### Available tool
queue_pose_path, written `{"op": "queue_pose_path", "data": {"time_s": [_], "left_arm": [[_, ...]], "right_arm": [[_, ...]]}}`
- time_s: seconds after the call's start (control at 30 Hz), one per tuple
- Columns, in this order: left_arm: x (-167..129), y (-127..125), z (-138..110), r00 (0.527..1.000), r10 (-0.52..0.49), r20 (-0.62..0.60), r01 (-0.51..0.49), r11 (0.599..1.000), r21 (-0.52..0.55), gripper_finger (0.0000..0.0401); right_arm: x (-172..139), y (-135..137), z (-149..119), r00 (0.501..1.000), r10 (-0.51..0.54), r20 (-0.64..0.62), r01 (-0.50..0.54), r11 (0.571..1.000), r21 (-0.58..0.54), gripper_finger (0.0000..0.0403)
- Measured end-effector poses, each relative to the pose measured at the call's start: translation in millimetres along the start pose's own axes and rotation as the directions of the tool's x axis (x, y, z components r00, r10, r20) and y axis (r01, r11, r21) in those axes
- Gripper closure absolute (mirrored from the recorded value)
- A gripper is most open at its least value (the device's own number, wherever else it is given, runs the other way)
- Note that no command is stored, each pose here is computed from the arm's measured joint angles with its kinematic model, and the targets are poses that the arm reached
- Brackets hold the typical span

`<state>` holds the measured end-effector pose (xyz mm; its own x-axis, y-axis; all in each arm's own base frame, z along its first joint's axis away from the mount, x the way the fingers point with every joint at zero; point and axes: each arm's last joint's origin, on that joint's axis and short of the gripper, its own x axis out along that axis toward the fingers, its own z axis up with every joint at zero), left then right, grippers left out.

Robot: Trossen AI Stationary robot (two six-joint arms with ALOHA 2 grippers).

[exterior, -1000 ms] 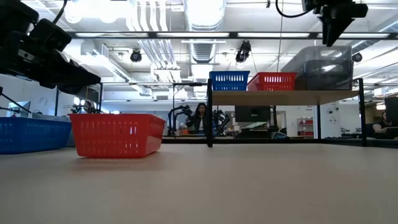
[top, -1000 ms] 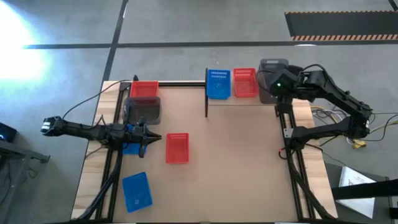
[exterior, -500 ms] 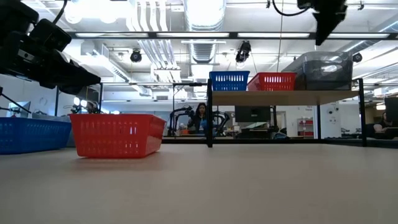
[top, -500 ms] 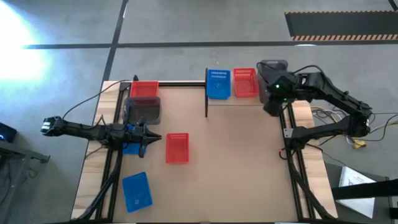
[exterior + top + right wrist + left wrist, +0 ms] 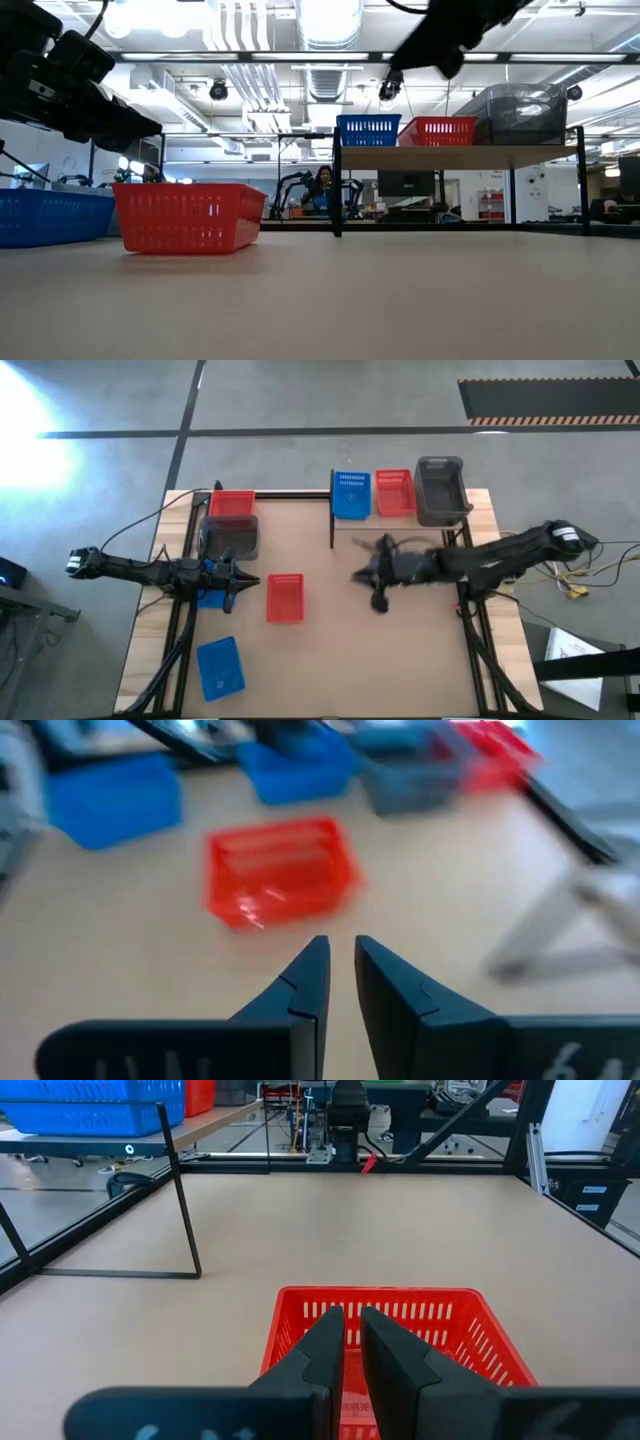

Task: Stack baskets on shelf by color
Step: Stack the bottom red bin on the other red bin on the shelf

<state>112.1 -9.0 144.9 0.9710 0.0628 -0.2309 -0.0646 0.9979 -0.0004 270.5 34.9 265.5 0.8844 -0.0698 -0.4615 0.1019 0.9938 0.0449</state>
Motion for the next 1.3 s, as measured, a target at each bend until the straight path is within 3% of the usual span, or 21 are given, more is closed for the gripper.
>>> {"op": "queue_pose_path", "data": {"time_s": [0.17, 0.27, 0.43, 0.6, 0.8, 1.03, 1.17, 1.3], "left_arm": [[0, 0, 0, 1.000, 0.000, 0.000, 0.000, 1.000, 0.000, 0.0379], [0, 0, 0, 1.000, 0.000, -0.001, 0.000, 1.000, 0.000, 0.0379], [0, 0, 0, 1.000, 0.001, 0.000, -0.001, 1.000, 0.000, 0.0379], [0, 0, 0, 1.000, 0.001, 0.000, -0.001, 1.000, 0.000, 0.0379], [0, 0, 0, 1.000, 0.000, 0.000, 0.000, 1.000, 0.000, 0.0379], [0, 0, 0, 1.000, 0.001, -0.001, -0.001, 1.000, 0.000, 0.0379], [0, 0, 0, 1.000, 0.000, 0.000, 0.000, 1.000, 0.000, 0.0379], [0, 0, 0, 1.000, 0.000, 0.000, 0.000, 1.000, 0.000, 0.0379]], "right_arm": [[48, 34, -27, 0.982, 0.111, 0.152, -0.107, 0.994, -0.033, 0.0363], [79, 46, -37, 0.983, 0.120, 0.141, -0.105, 0.988, -0.109, 0.0363], [129, 61, -34, 0.995, 0.092, 0.045, -0.082, 0.979, -0.184, 0.0362], [165, 75, -18, 0.984, 0.041, -0.174, -0.093, 0.948, -0.305, 0.0353], [196, 88, 4, 0.957, 0.018, -0.290, -0.126, 0.925, -0.358, 0.0282], [229, 95, 3, 0.901, -0.013, -0.433, -0.166, 0.912, -0.374, 0.0219], [245, 94, -4, 0.854, -0.054, -0.517, -0.166, 0.914, -0.370, 0.0234], [251, 95, -7, 0.822, -0.072, -0.565, -0.171, 0.915, -0.365, 0.0293]]}}
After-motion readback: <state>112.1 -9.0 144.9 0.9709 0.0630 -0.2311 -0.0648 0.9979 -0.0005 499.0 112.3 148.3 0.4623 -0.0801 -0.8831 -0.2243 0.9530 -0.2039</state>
